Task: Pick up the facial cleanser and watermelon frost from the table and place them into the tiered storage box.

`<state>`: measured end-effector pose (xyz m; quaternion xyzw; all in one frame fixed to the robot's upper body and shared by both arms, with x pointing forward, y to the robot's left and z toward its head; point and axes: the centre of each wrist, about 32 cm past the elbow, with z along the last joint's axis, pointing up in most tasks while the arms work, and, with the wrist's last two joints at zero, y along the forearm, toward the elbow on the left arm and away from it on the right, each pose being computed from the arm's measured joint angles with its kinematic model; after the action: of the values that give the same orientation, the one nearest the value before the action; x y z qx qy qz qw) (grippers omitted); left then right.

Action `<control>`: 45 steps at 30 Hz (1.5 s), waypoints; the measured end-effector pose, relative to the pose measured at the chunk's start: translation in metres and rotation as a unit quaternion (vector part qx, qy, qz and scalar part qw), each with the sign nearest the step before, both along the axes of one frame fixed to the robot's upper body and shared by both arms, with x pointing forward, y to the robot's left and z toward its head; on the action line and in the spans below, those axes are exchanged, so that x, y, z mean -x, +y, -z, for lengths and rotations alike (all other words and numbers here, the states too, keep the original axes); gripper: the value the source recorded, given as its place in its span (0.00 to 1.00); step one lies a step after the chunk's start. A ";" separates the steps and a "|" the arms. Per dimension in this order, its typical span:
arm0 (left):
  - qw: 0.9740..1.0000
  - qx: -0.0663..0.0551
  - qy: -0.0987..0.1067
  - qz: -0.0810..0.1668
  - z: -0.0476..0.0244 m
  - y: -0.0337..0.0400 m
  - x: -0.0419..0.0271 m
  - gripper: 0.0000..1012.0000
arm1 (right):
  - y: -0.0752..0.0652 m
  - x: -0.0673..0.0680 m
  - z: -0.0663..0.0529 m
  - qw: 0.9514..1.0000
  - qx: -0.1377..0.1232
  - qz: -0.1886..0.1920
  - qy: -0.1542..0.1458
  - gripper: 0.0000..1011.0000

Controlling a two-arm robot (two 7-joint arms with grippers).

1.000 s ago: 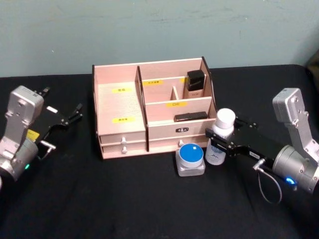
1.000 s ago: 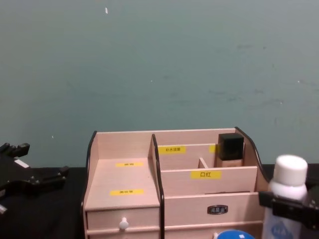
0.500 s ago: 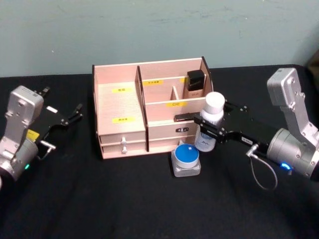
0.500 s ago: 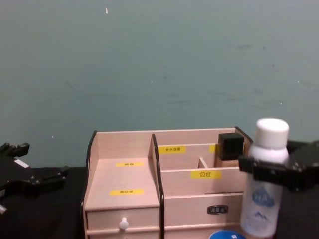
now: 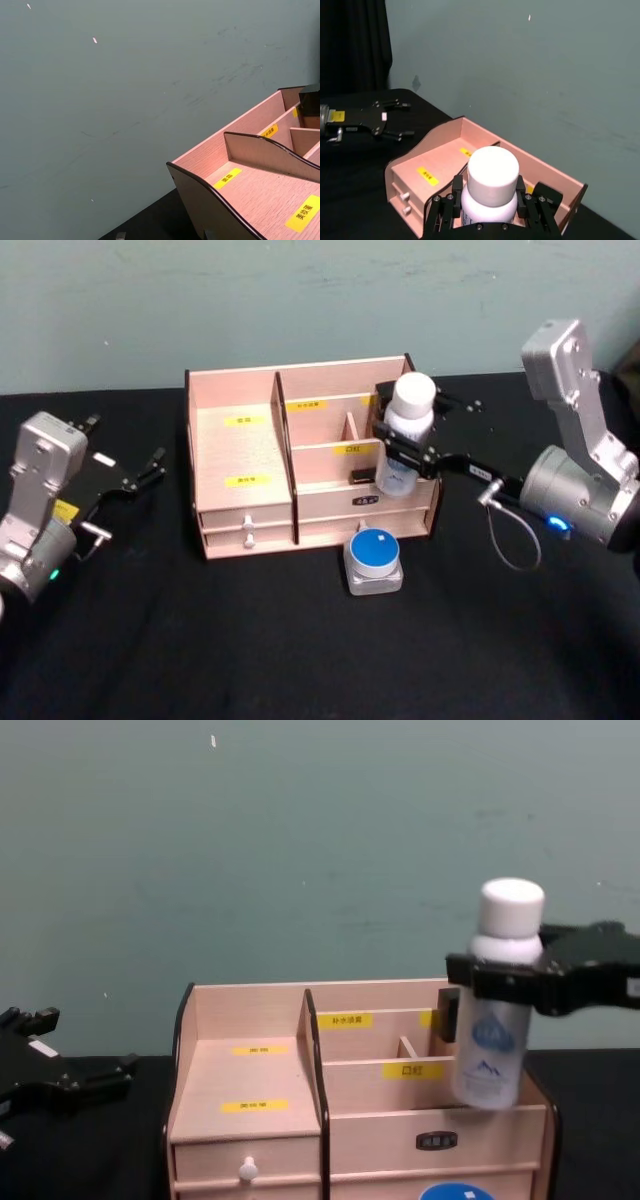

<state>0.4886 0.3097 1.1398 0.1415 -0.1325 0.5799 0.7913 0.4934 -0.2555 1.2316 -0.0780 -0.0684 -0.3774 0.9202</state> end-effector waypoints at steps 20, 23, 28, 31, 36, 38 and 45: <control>1.000 0.000 0.000 0.000 0.0000 0.0000 0.0000 1.00 | 0.040 -0.058 -0.007 1.000 -0.007 -0.013 0.001 0.60; 1.000 0.000 0.000 0.000 0.0000 0.0000 0.0000 1.00 | 0.046 -0.066 -0.007 1.000 -0.010 -0.013 0.001 0.60; 1.000 0.000 0.000 0.000 0.0000 0.0000 0.0000 1.00 | 0.051 -0.077 -0.005 1.000 -0.014 -0.010 0.003 0.60; 1.000 0.000 0.000 0.000 0.0000 0.0000 0.0000 1.00 | 0.054 -0.083 -0.003 1.000 -0.017 -0.008 0.004 0.60; 1.000 0.000 0.000 0.000 0.0000 0.0000 0.0000 1.00 | 0.058 -0.089 -0.001 1.000 -0.020 -0.009 0.004 0.60; 1.000 0.000 0.000 0.000 0.0000 0.0000 0.0000 1.00 | 0.059 -0.092 0.000 1.000 -0.021 -0.010 0.005 0.60; 1.000 0.000 0.000 0.000 0.0000 0.0000 0.0000 1.00 | 0.061 -0.098 0.002 1.000 -0.022 -0.011 0.002 0.60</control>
<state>0.4886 0.3097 1.1398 0.1415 -0.1324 0.5799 0.7913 0.5914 -0.1941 1.2293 -0.0572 -0.0593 -0.3687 0.9259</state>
